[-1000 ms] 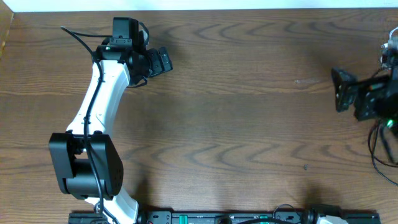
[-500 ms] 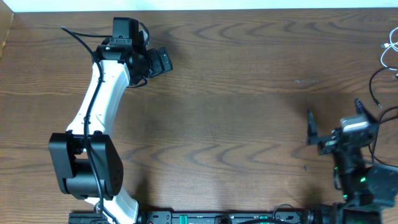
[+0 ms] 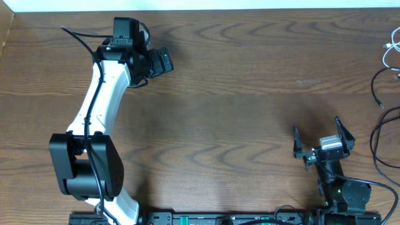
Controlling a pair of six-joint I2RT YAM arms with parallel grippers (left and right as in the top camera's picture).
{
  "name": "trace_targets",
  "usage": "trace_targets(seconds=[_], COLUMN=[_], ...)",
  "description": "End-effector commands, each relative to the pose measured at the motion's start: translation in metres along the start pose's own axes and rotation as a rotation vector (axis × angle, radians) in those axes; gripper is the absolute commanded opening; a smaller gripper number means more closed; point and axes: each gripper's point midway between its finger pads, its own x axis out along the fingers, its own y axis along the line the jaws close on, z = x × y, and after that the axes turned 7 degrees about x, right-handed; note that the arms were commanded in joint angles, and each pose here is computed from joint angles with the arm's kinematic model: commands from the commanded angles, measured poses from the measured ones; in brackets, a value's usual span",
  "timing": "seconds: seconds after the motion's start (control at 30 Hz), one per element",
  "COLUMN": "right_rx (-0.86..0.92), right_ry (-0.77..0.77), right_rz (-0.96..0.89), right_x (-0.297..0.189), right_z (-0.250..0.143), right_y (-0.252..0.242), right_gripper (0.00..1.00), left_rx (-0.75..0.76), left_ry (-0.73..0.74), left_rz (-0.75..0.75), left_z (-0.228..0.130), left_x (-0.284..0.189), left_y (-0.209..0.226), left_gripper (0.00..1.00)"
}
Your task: Untangle cables
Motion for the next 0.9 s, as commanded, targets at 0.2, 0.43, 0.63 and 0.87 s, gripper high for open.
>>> trace_targets(seconds=[0.2, 0.43, 0.63, 0.87], right_rx=[0.075, 0.077, 0.077, 0.077], right_ry=[0.081, 0.082, 0.082, 0.082], right_rz=[0.007, 0.006, 0.006, 0.006], right_x=[-0.001, -0.001, -0.001, -0.001], right_z=[-0.023, -0.023, -0.023, -0.023], right_y=[0.003, 0.003, 0.003, 0.003], right_gripper=[0.99, 0.99, 0.99, 0.99], left_rx=[0.002, 0.002, 0.002, 0.003], left_ry=[0.003, 0.003, 0.003, 0.003], left_rz=[0.009, 0.009, 0.009, 0.009], left_z=[-0.001, -0.001, -0.001, -0.001], left_x=[0.000, 0.000, 0.000, 0.000], left_y=[0.003, 0.003, 0.003, 0.003], left_gripper=[0.98, 0.98, 0.98, 0.98])
